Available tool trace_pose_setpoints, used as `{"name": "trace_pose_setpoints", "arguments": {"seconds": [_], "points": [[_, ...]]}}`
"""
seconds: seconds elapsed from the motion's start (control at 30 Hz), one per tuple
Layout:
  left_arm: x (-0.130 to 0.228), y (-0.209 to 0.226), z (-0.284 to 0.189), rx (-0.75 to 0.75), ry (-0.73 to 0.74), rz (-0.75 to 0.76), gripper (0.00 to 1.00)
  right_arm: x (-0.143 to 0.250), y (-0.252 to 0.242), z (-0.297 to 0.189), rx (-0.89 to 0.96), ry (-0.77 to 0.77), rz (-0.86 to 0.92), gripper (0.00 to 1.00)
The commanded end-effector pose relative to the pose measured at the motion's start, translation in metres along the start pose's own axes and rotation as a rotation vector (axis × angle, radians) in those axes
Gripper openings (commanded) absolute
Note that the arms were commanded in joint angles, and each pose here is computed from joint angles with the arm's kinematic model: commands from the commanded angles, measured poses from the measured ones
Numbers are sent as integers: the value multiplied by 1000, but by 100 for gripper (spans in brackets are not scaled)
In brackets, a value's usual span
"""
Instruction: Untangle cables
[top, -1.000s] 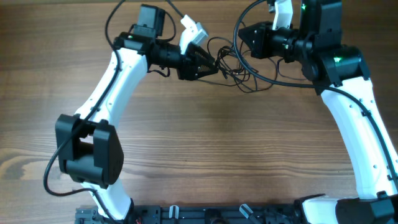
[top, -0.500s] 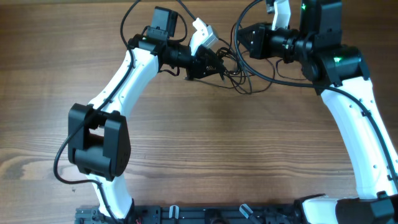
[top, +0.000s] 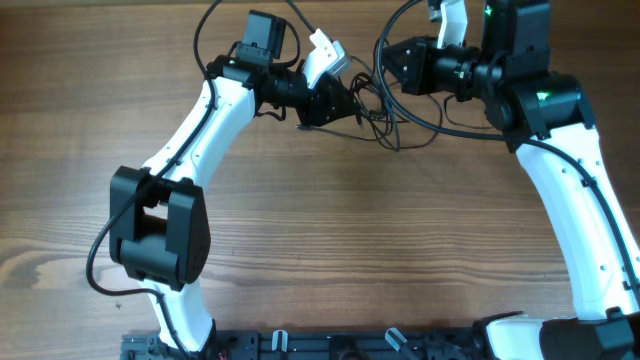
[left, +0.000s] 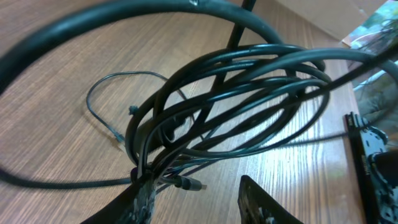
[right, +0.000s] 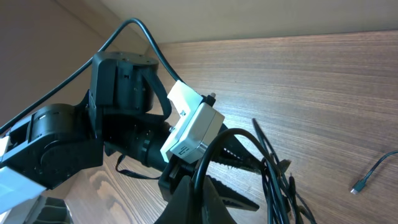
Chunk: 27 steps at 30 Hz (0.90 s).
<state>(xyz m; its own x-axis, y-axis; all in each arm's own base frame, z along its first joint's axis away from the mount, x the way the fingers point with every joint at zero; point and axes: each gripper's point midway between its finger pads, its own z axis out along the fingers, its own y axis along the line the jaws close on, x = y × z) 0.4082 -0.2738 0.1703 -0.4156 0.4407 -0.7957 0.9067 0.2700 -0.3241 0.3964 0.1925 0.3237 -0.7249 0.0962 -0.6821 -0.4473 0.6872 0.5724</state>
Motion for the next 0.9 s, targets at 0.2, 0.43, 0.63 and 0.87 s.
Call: {"name": "trace_pose_setpoints", "arguments": {"seconds": [0.2,0.43,0.63,0.87], "points": [[-9,39,-3,-184,-7,-46,46,-2,14,-3,-64,4,-2,4],[-14,37,-3,-170,-24,-36,35,-2,14,-3,-64,3,-4,4],[-17,31,-2,-135,-39,-34,17,-2,14,-3,-64,3,-9,4],[-22,20,-1,-67,-69,-27,41,-2,14,-3,-65,4,-9,4]]}}
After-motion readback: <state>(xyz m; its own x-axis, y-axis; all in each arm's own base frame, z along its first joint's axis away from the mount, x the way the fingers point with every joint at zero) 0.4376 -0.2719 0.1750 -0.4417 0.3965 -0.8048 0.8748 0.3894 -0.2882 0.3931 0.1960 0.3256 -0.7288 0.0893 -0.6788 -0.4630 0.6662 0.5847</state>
